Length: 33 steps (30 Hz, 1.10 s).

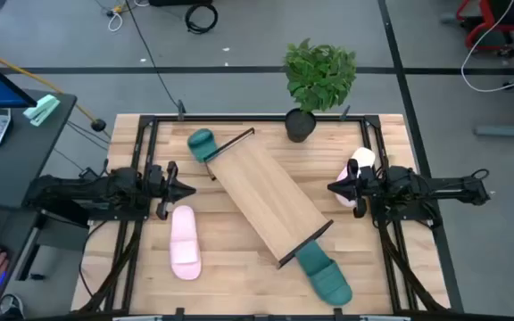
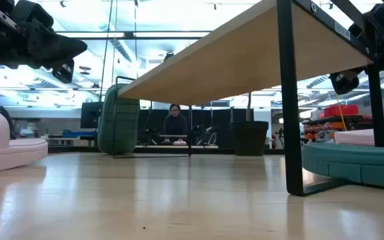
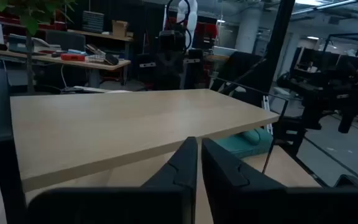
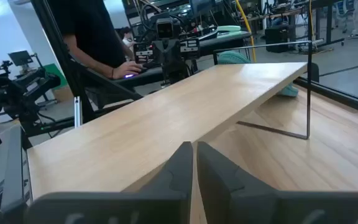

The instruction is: Pick and place slides into the shelf

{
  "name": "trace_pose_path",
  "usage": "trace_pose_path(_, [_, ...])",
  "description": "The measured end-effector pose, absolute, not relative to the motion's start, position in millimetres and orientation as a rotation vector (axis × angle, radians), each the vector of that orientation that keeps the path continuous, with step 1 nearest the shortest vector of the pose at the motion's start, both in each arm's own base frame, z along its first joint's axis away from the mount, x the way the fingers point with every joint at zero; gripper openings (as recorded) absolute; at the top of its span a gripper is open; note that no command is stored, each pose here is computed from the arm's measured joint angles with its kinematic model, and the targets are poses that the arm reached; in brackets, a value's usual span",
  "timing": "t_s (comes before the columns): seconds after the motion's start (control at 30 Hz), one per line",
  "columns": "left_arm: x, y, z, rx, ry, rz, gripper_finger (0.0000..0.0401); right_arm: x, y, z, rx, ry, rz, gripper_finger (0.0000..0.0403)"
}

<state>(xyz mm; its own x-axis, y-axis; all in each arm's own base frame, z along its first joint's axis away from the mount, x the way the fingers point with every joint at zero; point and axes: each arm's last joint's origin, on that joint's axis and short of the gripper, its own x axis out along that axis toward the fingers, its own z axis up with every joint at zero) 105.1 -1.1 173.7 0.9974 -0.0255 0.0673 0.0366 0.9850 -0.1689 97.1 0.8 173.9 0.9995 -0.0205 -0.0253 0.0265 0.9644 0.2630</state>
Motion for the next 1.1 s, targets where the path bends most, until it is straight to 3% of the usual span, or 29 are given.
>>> trace_pose_path(1.1, [105.1, -1.1, 173.8, -0.171, -0.065, -0.031, 0.0035, 97.1, 0.8, 173.9, 0.266, 0.023, -0.023, 0.003])
